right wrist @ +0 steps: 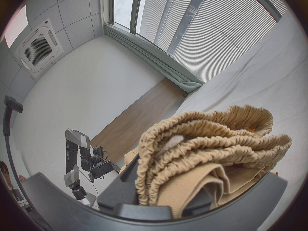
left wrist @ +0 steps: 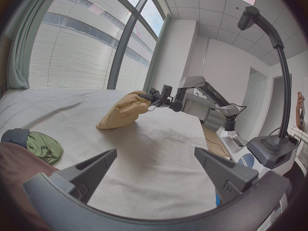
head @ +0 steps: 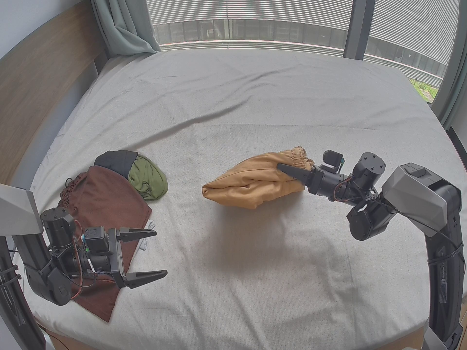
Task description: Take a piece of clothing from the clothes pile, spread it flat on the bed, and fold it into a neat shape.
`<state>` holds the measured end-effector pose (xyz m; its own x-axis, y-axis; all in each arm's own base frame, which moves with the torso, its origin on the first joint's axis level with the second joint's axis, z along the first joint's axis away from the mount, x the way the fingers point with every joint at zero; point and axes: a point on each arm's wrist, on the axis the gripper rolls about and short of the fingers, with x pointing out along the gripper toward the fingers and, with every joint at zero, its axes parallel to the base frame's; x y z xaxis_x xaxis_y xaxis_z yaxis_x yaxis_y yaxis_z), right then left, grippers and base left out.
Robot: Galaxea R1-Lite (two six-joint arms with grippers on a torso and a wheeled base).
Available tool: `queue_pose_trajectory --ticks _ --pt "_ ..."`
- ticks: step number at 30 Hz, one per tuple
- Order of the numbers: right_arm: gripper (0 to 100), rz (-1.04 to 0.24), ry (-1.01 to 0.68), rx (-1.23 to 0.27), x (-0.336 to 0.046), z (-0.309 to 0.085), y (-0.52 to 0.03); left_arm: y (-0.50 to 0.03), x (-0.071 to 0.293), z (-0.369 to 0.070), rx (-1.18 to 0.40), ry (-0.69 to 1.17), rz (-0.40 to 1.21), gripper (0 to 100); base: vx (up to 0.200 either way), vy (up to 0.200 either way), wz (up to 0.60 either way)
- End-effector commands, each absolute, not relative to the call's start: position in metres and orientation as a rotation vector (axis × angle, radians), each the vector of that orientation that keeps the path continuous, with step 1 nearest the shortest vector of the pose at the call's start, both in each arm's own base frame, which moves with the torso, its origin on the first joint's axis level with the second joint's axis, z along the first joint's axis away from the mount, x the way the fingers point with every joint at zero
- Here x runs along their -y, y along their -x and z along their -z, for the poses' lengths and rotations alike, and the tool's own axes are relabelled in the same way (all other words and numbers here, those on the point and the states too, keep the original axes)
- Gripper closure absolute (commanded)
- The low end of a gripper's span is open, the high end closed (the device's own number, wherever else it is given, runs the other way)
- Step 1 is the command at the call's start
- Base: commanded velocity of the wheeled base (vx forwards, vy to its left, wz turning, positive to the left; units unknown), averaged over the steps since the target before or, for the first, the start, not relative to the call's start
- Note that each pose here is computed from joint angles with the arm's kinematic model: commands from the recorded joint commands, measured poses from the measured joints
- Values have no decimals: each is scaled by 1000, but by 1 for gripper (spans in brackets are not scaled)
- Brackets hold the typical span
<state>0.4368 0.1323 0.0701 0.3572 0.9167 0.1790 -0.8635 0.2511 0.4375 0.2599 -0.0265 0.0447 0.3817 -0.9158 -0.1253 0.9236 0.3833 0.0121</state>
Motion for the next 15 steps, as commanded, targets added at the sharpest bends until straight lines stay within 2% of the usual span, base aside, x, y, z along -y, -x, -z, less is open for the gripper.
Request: queue_pose_trajectory --ticks 1,8,15 --pt "100 -1229 -507 -76 -133 -83 -444 -260 27 -45 -104 -84 1178 0 0 0 0" --pt "100 -1255 -500 -15 -139 -87 -463 -258 28 -42 -118 -76 1183 0 0 0 0" --pt "100 -1249 -508 -19 -140 -87 -475 -258 28 -41 -121 -75 1182 0 0 0 0"
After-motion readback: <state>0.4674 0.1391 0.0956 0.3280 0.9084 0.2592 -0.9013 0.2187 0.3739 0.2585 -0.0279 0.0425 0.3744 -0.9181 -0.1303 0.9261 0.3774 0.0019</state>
